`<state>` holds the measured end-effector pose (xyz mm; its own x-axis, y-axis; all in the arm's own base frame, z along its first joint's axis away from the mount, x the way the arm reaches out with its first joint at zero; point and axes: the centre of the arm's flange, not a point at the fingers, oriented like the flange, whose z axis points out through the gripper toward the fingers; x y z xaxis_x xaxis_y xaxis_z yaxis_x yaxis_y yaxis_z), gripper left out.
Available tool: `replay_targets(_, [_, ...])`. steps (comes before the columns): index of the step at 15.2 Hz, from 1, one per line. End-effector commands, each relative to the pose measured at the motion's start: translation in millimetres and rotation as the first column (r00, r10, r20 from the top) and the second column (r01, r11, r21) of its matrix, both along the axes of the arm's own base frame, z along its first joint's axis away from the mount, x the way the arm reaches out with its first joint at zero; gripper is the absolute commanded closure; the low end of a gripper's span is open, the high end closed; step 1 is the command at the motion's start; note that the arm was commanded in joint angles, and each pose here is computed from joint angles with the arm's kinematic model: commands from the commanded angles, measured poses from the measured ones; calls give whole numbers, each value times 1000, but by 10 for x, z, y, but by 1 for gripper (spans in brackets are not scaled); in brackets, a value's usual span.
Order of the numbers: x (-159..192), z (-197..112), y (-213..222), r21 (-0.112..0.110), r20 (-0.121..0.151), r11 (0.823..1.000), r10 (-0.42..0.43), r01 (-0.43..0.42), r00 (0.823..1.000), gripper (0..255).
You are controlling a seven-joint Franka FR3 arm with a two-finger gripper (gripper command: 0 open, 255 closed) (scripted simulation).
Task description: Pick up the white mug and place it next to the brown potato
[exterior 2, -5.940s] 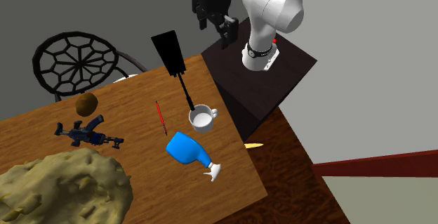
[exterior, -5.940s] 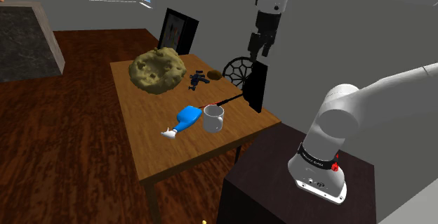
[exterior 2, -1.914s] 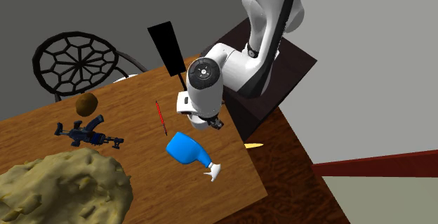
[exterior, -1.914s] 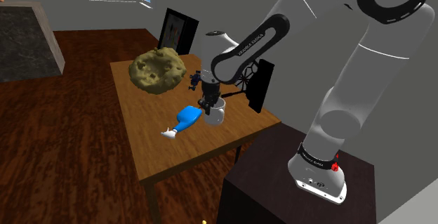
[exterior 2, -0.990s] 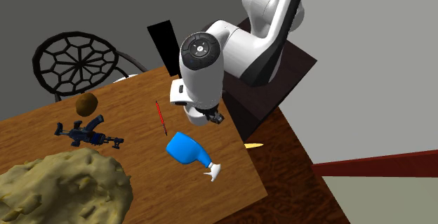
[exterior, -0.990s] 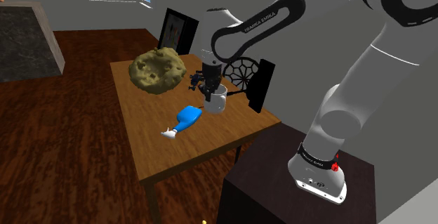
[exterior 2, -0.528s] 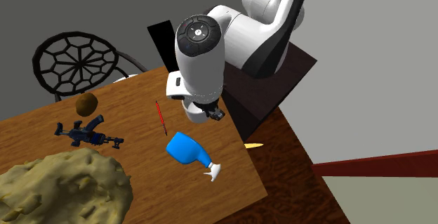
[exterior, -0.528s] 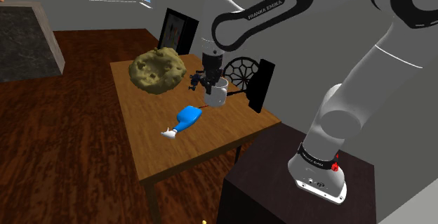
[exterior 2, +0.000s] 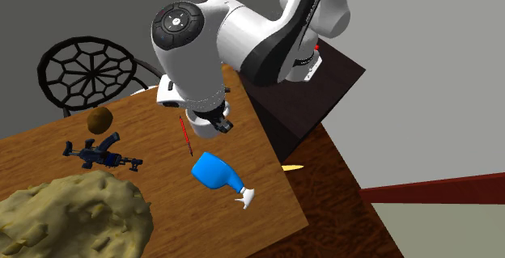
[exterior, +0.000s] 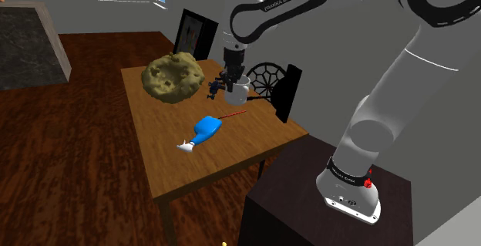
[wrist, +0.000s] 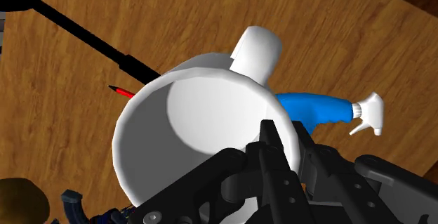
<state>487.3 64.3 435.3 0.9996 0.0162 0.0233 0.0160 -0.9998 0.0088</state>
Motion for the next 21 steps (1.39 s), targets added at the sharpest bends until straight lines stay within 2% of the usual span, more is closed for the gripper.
replay_targets(1, [143,-2,-244,-1,0,1000,0,0,1000,255])
replay_targets(21, [1674,10,-2395,-1,0,1000,0,0,1000,255])
